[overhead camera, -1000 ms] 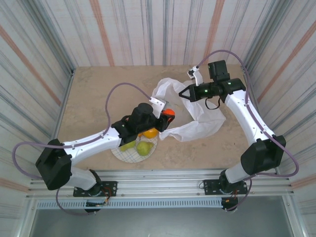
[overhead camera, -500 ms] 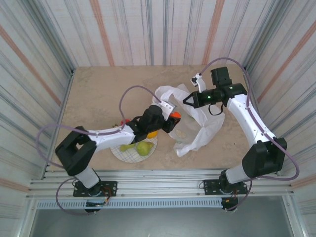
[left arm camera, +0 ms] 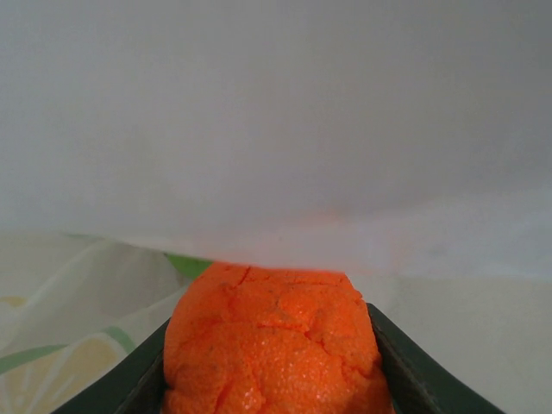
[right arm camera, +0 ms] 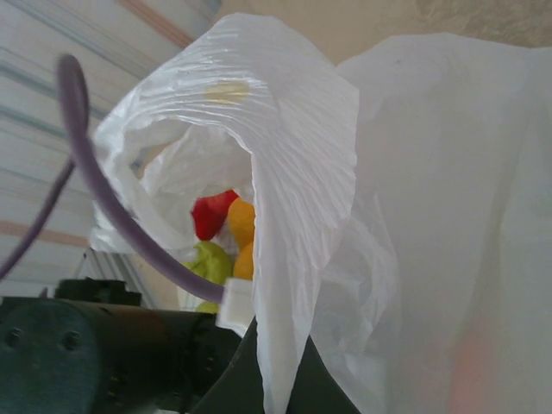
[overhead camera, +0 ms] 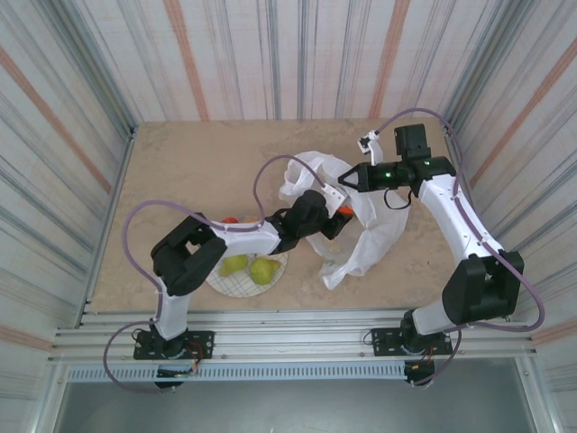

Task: Place the fruits into the plastic bag

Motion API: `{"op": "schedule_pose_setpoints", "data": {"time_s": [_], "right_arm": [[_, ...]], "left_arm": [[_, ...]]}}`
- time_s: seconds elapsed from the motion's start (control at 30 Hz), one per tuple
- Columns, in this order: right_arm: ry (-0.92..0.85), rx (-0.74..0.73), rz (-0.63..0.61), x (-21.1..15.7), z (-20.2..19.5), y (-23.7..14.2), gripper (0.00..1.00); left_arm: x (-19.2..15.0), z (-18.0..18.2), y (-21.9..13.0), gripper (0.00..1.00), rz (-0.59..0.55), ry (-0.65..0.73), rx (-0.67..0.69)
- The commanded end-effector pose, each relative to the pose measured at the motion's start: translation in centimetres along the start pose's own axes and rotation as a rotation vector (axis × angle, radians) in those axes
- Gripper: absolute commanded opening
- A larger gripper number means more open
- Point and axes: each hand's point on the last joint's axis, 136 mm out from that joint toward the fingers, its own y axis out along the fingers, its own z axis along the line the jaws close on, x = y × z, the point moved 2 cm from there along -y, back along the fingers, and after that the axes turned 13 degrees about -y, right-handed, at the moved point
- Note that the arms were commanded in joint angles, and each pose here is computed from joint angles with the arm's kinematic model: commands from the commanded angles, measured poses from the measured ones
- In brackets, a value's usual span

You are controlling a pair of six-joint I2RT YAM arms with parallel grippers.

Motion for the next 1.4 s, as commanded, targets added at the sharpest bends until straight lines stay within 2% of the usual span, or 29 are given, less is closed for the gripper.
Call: {"op": "schedule_pose_setpoints", "data": {"time_s": [0.0, 0.3, 0.6, 0.63, 0.83, 1.1, 1.37], "right_arm": [[0.056, 0.019, -0.05, 0.7, 0.1, -0.6, 0.0], [0.103, 0.042, -0.094, 1.1, -0.6, -0.1, 0.0], [0.107, 0.025, -0.096, 0.8, -0.9, -0.3, 0.0], [0.109, 0.022, -0.097, 0.8, -1.0, -0.4, 0.0], [0.104, -0.016, -0.086, 0.3, -1.6, -1.0, 0.0], [0.053, -0.097, -0.046, -0.6, -2.4, -1.8, 0.0], [0.036, -0.124, -0.019, -0.8, -2.8, -1.6, 0.0]], "left_arm": [[-0.1, -0.8, 1.1, 0.46, -0.025, 0.02, -0.015], [-1.9, -1.0, 3.4, 0.53, -0.003, -0.03, 0.013], [-1.2, -1.4, 2.8, 0.7, -0.009, -0.05, -0.004], [-0.1, -1.8, 2.1, 0.71, -0.03, -0.051, -0.012], [1.1, -2.2, -0.9, 0.75, -0.05, -0.051, -0.021], [0.8, -1.3, -6.5, 0.76, -0.024, -0.02, 0.028], [0.2, 0.9, -12.5, 0.73, 0.044, -0.037, 0.107]]}}
